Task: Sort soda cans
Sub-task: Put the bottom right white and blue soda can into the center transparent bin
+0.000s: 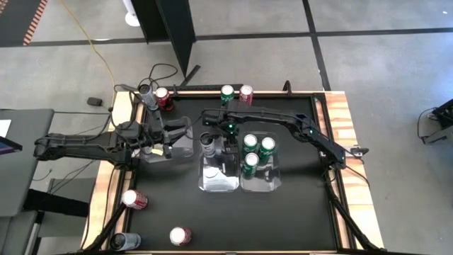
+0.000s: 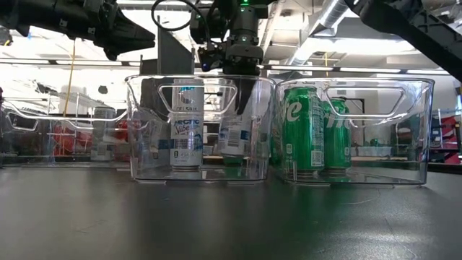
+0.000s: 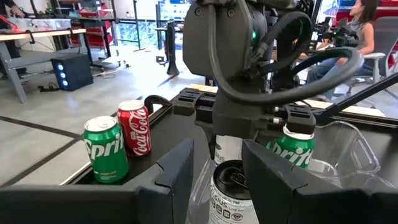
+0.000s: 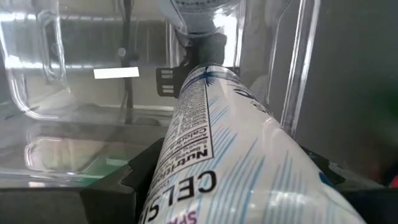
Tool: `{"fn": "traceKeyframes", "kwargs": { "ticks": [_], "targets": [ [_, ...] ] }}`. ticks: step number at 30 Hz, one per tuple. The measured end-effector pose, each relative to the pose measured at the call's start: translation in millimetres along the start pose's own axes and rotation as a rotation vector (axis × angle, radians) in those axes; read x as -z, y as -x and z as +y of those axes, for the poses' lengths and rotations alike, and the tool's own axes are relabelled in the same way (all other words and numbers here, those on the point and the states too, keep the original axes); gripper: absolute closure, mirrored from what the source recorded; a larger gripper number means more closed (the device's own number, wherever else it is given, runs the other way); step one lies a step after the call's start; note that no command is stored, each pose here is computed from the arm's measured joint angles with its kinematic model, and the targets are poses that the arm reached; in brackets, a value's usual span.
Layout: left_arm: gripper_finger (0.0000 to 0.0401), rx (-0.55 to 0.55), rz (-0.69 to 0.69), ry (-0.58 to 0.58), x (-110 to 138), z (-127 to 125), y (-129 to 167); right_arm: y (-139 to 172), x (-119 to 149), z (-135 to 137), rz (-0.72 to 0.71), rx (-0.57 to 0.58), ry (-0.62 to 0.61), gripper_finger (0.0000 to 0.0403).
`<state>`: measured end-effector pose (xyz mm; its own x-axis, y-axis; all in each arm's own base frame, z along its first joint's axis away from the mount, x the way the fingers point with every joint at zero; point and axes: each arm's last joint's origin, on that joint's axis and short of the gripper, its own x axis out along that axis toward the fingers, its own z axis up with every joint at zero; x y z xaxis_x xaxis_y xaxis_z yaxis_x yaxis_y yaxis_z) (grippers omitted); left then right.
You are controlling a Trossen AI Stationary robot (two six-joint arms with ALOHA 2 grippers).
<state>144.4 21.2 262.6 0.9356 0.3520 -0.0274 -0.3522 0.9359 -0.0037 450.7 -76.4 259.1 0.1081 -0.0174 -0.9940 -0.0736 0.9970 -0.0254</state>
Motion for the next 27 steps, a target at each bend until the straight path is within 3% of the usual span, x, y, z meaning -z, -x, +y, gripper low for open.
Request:
{"fn": "traceKeyframes", "kwargs": {
  "ticks": [27],
  "targets": [
    [0.0269,0.001,-0.018,0.005,-2.7,2.6,10.0,-25.1,-7.5,5.4,0.049,-0.007,-0.025,0.0141]
  ]
}}
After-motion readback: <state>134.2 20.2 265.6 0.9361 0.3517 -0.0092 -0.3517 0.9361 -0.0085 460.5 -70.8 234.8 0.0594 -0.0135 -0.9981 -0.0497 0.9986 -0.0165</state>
